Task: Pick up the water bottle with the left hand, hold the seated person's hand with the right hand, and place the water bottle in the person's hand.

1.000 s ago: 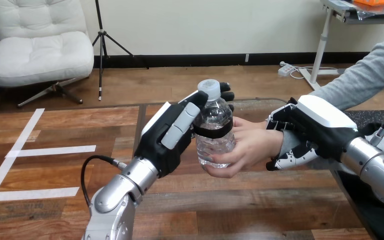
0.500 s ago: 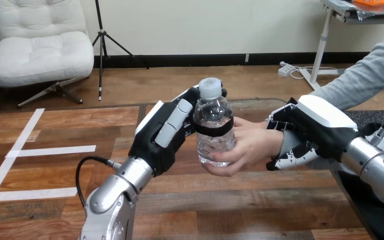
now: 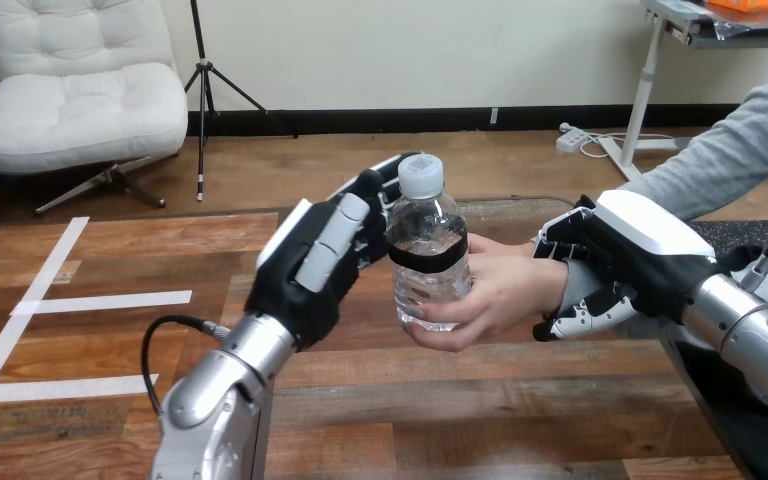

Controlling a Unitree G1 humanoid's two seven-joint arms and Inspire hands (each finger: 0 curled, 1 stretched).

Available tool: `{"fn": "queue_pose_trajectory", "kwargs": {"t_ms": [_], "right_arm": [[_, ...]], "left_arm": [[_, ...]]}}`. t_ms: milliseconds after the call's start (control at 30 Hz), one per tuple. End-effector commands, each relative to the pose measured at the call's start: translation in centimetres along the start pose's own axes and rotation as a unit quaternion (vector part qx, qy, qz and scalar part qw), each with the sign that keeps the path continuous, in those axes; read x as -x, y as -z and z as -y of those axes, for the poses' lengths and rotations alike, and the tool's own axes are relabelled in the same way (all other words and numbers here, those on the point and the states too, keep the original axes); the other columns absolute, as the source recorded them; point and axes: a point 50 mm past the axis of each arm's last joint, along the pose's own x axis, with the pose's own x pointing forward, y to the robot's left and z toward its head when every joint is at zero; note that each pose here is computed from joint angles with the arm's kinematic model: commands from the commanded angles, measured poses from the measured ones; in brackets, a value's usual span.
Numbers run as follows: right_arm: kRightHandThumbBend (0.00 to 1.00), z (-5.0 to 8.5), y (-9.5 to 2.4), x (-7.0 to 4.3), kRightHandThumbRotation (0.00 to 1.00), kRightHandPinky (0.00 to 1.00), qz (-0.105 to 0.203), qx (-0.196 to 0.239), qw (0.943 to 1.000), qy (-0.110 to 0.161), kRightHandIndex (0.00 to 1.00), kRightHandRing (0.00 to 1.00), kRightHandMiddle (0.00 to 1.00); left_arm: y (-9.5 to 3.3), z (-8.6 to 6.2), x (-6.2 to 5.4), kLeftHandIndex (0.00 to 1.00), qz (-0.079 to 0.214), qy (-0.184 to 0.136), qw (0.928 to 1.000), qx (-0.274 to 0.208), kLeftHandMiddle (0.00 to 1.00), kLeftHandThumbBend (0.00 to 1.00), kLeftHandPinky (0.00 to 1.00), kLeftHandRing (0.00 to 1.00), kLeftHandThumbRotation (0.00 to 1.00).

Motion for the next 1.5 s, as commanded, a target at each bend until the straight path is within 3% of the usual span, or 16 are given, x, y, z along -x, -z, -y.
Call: {"fn": "queue_pose_trajectory", "kwargs": {"t_ms": [0, 167, 800, 1467], "right_arm": [[0.79, 2.0, -0.8, -0.4, 0.00, 0.37, 0.022, 0.011, 0.9991, 0.034, 0.45, 0.40, 0.44], [0.79, 2.0, -0.8, -0.4, 0.00, 0.37, 0.023, 0.010, 0.9991, 0.035, 0.45, 0.39, 0.44], [0.79, 2.1, -0.7, -0.4, 0.00, 0.37, 0.023, 0.012, 0.9991, 0.034, 0.45, 0.39, 0.44], [0.81, 2.1, -0.5, -0.5, 0.00, 0.37, 0.014, 0.014, 0.9994, 0.030, 0.46, 0.40, 0.45]], "left_arm": [[-2.8, -1.4, -0.2, 0.84, 0.060, -0.009, 0.9978, -0.028, 0.85, 0.80, 0.78, 0.83, 0.81], [-3.3, -2.5, 0.3, 0.85, 0.071, -0.026, 0.9966, -0.032, 0.85, 0.84, 0.81, 0.83, 0.81], [-5.2, -5.6, 2.7, 0.80, 0.107, -0.086, 0.9897, -0.042, 0.81, 0.86, 0.74, 0.80, 0.78], [-5.0, -7.2, 4.3, 0.78, 0.118, -0.119, 0.9851, -0.038, 0.79, 0.83, 0.73, 0.79, 0.79]]}}
